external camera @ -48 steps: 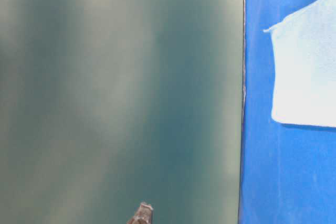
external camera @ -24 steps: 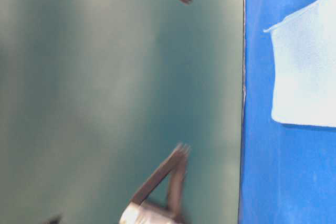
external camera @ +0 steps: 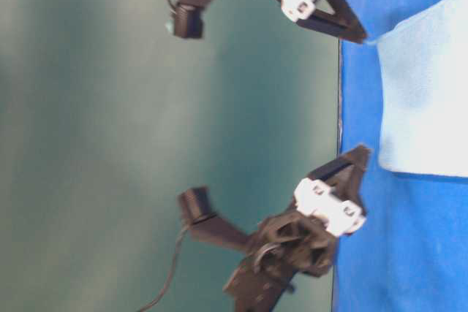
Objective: Fold the light blue towel.
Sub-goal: 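Move both grippers to the strip's top corners and pinch them, then fold the top half down onto the bottom half with both grippers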
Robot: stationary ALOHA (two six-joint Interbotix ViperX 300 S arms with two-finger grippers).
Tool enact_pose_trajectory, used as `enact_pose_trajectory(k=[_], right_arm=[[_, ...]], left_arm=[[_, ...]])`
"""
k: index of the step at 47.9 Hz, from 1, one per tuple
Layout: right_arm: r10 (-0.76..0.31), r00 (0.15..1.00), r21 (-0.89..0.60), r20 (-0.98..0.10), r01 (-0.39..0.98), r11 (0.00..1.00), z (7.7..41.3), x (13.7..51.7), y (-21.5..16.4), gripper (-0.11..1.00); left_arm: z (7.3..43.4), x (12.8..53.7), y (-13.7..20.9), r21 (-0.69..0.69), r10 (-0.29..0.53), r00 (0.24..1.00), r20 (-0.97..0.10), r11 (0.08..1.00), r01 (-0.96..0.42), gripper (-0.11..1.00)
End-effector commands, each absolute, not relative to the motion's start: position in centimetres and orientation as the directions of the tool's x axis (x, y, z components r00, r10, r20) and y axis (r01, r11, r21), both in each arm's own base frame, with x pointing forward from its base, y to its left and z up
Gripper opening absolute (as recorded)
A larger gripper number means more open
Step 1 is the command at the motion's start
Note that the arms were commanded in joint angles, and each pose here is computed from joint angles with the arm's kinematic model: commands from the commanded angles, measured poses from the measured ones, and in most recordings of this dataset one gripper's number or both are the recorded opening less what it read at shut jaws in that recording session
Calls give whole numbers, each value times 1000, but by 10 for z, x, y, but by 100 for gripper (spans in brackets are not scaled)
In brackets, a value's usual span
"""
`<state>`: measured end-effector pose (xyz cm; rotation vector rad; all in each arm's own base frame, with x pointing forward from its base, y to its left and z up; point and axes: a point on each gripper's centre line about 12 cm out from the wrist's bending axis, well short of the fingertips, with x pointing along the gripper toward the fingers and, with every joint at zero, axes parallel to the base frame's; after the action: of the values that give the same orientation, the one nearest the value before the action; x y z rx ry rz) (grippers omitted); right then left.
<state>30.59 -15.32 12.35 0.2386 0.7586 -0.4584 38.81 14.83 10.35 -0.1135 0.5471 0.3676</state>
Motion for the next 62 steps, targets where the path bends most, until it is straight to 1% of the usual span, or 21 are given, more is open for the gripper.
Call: enact_pose_trajectory(k=[1, 10, 16, 20, 24, 26, 27, 29, 35, 37, 51, 62], right_arm=[[-323, 641, 46, -697, 489, 871, 123, 312, -161, 61], [-315, 609, 52, -728, 506, 861, 107, 311, -164, 61], [-311, 606, 62, -732, 514, 856, 99, 311, -164, 60], [-306, 597, 75, -741, 527, 847, 92, 311, -164, 60], [-302, 585, 83, -752, 539, 838, 87, 310, -164, 59], [-300, 584, 84, -754, 539, 838, 86, 310, -163, 56], [-301, 582, 84, -755, 541, 837, 86, 310, -164, 54], [-297, 577, 82, -760, 539, 838, 85, 307, -162, 46], [-288, 568, 83, -771, 539, 838, 83, 303, -157, 12], [-288, 566, 86, -772, 542, 836, 83, 303, -157, 5], [-291, 574, 97, -765, 550, 829, 85, 303, -157, 5], [-325, 609, 98, -723, 557, 825, 108, 301, -163, 5]], left_arm=[[102, 395, 158, -7, 325, 792, -517, 923, -384, 76], [81, 398, 164, -7, 326, 769, -549, 919, -394, 75], [74, 398, 164, -8, 322, 759, -566, 919, -395, 70], [72, 397, 164, -8, 320, 756, -571, 919, -395, 61], [72, 396, 163, -8, 320, 755, -572, 919, -395, 48], [72, 396, 163, -8, 320, 755, -572, 919, -395, 41], [72, 396, 163, -6, 319, 754, -575, 919, -394, 37], [72, 396, 163, -4, 319, 753, -576, 920, -392, 31], [72, 396, 163, -2, 318, 752, -577, 921, -391, 11], [73, 397, 164, 0, 319, 753, -576, 921, -390, 7], [76, 398, 164, 37, 319, 755, -573, 930, -365, 5], [102, 402, 176, 79, 351, 781, -517, 928, -365, 5]])
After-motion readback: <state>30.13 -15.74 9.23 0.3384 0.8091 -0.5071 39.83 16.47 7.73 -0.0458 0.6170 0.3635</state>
